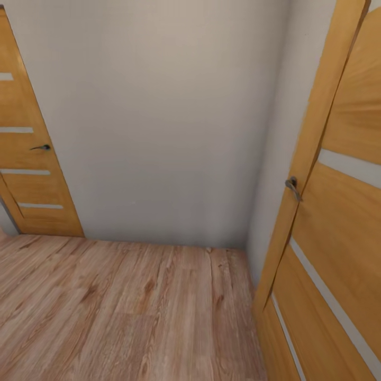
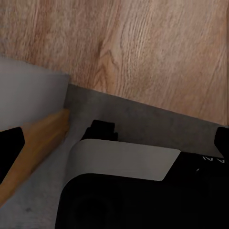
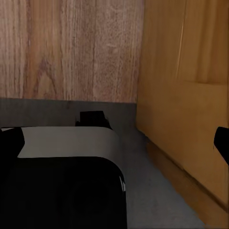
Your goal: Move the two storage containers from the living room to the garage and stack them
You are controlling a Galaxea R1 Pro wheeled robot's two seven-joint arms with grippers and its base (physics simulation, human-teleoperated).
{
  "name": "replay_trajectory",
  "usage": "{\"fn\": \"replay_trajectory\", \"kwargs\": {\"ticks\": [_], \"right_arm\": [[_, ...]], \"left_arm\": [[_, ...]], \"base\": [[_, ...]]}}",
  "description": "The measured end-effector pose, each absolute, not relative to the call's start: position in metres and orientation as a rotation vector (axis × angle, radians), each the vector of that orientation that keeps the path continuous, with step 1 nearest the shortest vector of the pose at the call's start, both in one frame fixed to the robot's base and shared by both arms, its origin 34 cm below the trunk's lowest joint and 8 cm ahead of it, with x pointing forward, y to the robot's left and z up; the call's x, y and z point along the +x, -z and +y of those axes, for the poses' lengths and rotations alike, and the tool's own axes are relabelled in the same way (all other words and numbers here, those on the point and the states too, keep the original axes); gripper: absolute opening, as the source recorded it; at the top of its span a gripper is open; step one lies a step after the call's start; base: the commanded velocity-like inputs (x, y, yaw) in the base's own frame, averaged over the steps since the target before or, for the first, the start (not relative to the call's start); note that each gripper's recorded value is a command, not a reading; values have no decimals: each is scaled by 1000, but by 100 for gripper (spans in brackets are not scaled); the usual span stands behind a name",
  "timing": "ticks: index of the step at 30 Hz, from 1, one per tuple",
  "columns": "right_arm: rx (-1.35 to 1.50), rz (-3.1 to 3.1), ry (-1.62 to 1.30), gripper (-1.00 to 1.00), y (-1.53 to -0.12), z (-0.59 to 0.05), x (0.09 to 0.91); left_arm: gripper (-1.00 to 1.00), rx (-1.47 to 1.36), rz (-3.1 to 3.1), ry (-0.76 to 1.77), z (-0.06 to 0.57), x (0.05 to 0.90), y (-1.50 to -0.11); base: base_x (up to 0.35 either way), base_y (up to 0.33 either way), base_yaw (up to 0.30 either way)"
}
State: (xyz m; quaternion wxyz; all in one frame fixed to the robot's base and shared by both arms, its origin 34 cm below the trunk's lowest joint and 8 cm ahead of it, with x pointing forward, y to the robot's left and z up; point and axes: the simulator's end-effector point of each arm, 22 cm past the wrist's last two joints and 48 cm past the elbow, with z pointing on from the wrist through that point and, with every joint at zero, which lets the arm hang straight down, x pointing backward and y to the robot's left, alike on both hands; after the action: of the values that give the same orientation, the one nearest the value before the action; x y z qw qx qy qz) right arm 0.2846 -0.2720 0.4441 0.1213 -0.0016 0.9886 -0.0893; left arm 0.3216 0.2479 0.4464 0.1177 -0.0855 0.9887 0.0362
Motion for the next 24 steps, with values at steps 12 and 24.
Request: {"fn": "replay_trajectory", "kwargs": {"ticks": [12, 24], "right_arm": [[-5, 2887, 261, 100, -444, -272, 285], [-5, 2887, 262, 100, -444, -273, 285]], "left_arm": [[100, -251, 2893, -106, 248, 322, -446], [100, -251, 2893, -106, 248, 322, -446]], "base": [[321, 0, 0], [321, 0, 0]]}}
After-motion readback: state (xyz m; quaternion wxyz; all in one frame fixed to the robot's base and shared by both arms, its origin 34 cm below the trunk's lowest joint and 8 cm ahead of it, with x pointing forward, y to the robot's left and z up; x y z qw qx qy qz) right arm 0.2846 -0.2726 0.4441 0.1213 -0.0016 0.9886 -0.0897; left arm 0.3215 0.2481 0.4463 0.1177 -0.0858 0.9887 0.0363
